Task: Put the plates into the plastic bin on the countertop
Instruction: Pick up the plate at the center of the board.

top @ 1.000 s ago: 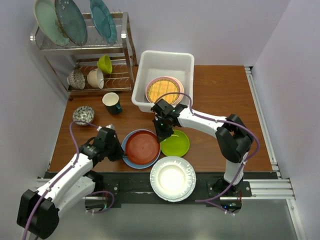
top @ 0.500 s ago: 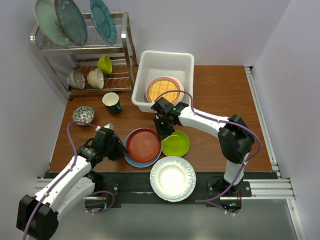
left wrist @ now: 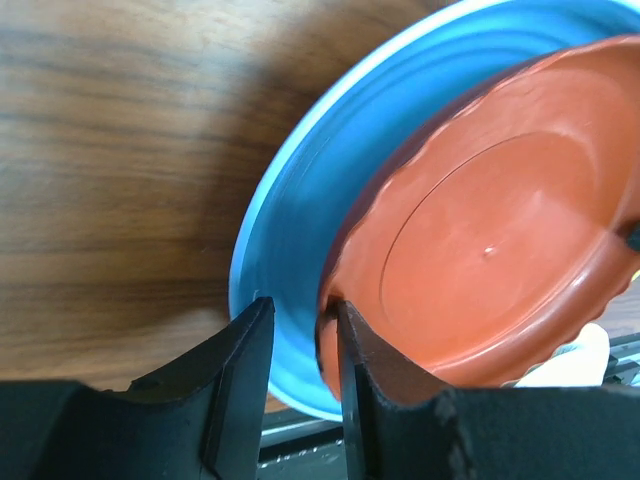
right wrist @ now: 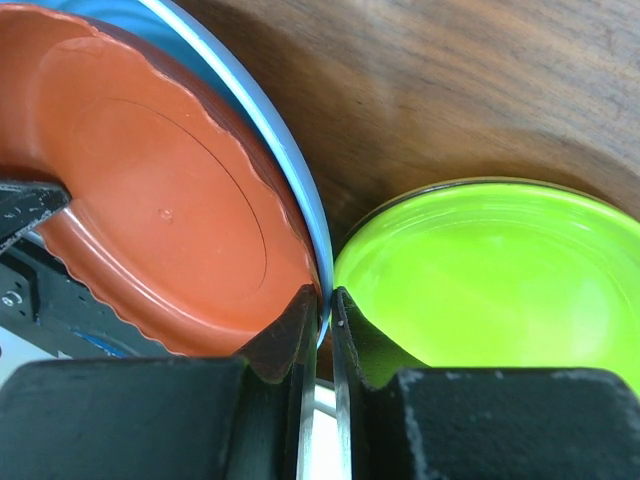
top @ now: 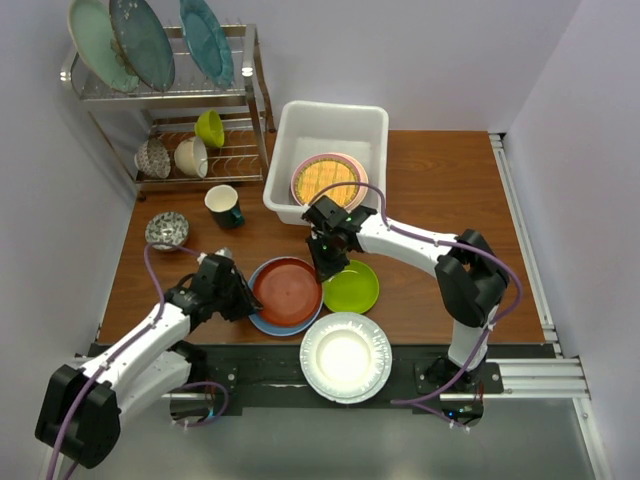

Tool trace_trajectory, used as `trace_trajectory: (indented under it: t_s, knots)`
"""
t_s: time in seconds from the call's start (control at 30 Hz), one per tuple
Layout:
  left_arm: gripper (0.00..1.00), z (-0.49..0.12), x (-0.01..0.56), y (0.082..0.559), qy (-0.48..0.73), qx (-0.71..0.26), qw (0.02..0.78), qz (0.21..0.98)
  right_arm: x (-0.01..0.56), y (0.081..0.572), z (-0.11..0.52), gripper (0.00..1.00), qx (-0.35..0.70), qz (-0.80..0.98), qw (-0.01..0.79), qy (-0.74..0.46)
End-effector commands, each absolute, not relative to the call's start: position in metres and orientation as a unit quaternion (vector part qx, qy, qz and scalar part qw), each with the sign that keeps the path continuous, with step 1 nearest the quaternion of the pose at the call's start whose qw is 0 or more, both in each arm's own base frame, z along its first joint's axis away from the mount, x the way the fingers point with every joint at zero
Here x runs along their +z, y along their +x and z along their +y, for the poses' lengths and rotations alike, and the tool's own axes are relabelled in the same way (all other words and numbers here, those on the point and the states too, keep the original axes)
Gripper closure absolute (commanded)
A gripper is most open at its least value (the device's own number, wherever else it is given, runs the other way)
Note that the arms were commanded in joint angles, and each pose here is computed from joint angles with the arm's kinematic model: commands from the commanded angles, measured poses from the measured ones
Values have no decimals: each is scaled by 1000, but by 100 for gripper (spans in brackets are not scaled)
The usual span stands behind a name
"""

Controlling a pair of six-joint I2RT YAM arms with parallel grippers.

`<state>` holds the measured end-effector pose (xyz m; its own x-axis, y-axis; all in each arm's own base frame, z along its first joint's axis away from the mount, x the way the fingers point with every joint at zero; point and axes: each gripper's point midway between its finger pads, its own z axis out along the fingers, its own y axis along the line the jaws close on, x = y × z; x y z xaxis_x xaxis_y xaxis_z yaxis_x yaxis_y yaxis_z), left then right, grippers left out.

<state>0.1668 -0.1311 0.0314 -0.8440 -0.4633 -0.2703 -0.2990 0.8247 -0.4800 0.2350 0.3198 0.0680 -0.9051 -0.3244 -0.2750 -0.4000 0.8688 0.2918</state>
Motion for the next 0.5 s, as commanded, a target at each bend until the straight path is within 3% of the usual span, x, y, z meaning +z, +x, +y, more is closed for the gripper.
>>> trace_trajectory:
  t_s: [0.0,0.03,0.17,0.23,0.37,0.47]
  knots:
    - [66,-143,36,180,-202,-246,213,924,87,233,325,89,202,951,128,-196]
    - [67,-144,36,180,-202,-248,212,923,87,233,325,89,202,951,129,-197]
    - [100,-148,36,182,-200,-255,212,922,87,231,325,88,206,950,127,-199]
    - [100,-146,38,184,-199,-252,217,922,91,229,327,84,213,947,127,-203]
    - [100,-141,51,188,-201,-242,234,920,97,229,326,47,218,945,133,-205]
    - [100,-139,60,190,-201,-240,246,917,99,228,326,39,220,944,136,-203]
